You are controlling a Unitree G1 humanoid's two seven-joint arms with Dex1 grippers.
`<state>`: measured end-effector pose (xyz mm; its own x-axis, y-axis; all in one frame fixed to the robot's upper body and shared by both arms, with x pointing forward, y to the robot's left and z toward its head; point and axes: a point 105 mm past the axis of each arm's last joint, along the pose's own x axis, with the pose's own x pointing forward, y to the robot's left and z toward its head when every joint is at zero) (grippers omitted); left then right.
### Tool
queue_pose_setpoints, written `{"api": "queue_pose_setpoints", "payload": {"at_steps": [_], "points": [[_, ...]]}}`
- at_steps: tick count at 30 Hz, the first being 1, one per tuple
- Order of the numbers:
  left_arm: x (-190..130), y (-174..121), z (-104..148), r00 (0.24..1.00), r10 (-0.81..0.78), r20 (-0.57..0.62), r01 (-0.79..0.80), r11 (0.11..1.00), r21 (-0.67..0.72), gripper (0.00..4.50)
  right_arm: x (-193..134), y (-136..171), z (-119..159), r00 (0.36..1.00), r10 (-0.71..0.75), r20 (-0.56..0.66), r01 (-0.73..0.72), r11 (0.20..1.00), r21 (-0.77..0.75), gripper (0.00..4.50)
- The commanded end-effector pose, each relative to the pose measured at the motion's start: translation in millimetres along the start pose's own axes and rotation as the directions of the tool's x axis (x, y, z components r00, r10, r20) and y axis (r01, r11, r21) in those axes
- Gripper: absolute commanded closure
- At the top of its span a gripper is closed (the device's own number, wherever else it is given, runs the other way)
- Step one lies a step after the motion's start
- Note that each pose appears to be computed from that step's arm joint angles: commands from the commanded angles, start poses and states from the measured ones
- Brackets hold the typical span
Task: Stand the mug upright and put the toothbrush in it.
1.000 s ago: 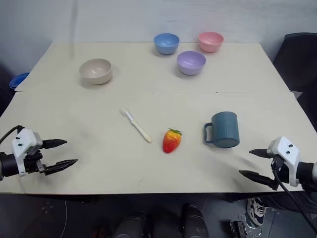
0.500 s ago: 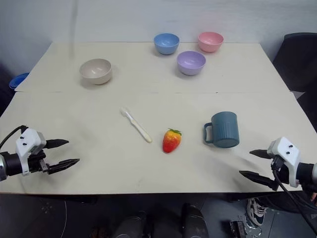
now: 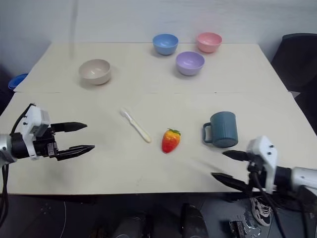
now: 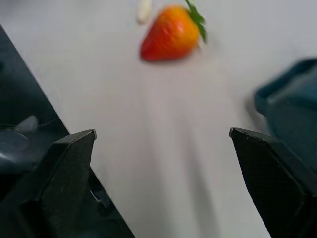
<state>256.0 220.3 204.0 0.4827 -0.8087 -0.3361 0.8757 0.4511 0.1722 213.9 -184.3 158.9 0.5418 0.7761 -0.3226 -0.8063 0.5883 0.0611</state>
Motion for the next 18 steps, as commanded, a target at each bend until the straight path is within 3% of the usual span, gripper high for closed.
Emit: {"api": "queue_pose_setpoints", "payload": {"at_steps": [1,7,10,18], "points": [[5.8,-17.9,19.4,0.989,-0.144,-0.014,0.145,0.988,0.061,0.03,35.4,16.8,0.6,0.998,0.025,0.058,-0.035,0.983,0.178,0.00],[12.5,-23.1,28.1,0.977,-0.208,-0.051,0.213,0.971,0.113,0.03,92.5,6.6,-4.0,0.998,-0.055,0.042,0.037,0.937,0.347,0.00],[15.1,-23.1,30.1,0.972,-0.224,-0.066,0.231,0.964,0.134,0.03,124.2,-13.9,-2.9,0.993,-0.109,0.054,0.070,0.874,0.481,0.00],[20.8,-20.6,34.6,0.974,-0.217,-0.065,0.225,0.959,0.172,0.03,171.3,-9.0,8.6,0.994,-0.021,0.103,-0.046,0.793,0.607,0.00]]}}
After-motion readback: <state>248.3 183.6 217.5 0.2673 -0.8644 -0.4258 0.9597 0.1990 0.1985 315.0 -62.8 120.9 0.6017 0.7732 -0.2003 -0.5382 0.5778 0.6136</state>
